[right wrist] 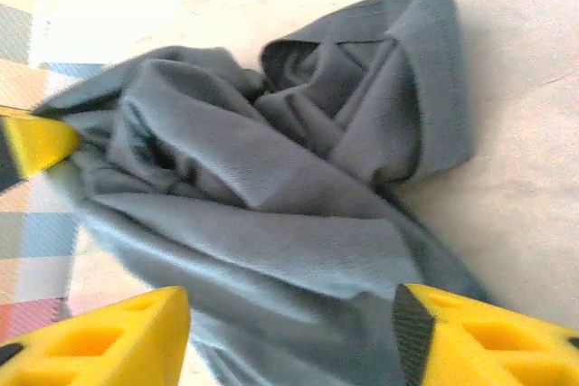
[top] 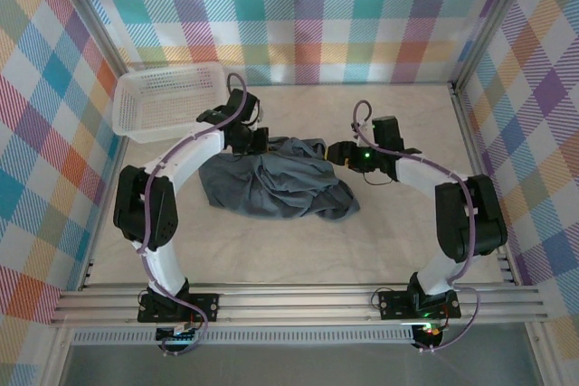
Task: Fold the inside-out t-shirt
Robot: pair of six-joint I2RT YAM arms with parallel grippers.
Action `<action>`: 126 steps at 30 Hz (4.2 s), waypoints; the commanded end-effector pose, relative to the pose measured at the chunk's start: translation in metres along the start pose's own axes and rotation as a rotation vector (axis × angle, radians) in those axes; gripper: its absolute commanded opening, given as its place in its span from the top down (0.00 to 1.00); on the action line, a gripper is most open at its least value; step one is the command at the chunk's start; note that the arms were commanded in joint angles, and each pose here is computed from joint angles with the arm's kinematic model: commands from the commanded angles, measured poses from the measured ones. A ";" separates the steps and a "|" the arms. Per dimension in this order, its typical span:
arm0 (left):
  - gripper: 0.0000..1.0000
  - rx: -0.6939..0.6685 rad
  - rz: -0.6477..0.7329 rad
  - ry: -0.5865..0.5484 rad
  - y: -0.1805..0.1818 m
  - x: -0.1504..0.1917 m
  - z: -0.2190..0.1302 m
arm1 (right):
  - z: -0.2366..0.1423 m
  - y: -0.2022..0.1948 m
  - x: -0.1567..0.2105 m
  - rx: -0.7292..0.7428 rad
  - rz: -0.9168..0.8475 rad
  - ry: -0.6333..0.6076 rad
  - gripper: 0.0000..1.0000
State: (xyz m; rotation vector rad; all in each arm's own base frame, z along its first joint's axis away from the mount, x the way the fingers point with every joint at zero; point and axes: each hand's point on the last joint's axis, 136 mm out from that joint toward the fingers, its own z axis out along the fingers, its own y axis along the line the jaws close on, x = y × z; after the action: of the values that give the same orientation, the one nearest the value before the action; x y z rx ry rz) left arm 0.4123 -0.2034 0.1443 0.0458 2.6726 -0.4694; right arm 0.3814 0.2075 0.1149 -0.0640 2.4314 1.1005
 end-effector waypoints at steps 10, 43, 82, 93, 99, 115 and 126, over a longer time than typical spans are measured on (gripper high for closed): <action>0.91 0.056 -0.054 -0.013 -0.006 0.002 -0.014 | 0.044 -0.003 0.001 -0.177 0.055 0.099 0.51; 1.00 0.247 -0.182 -0.026 0.000 -0.045 0.004 | -0.039 0.035 0.082 -0.040 0.185 0.105 0.82; 1.00 0.164 -0.148 -0.012 0.013 -0.050 0.017 | 0.034 0.042 0.092 0.567 -0.445 0.278 0.83; 1.00 0.154 -0.130 0.000 0.018 -0.060 0.022 | -0.012 0.094 0.060 0.099 -0.143 0.220 1.00; 0.82 0.193 -0.112 -0.038 0.008 -0.071 0.010 | -0.024 0.088 0.036 -0.039 0.020 0.206 1.00; 0.50 0.423 0.093 -0.258 -0.048 -0.037 -0.073 | -0.044 0.092 0.002 -0.200 0.148 0.185 1.00; 0.39 0.430 0.057 -0.373 -0.037 0.046 -0.108 | -0.110 0.144 -0.048 -0.284 0.168 -0.057 1.00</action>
State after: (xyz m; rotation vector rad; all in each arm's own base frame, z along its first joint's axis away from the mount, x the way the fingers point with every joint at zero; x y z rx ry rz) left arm 0.3400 -0.1971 0.2178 0.1700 2.2325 -0.8841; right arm 0.3413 0.2221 0.2522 0.0520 2.3851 1.4731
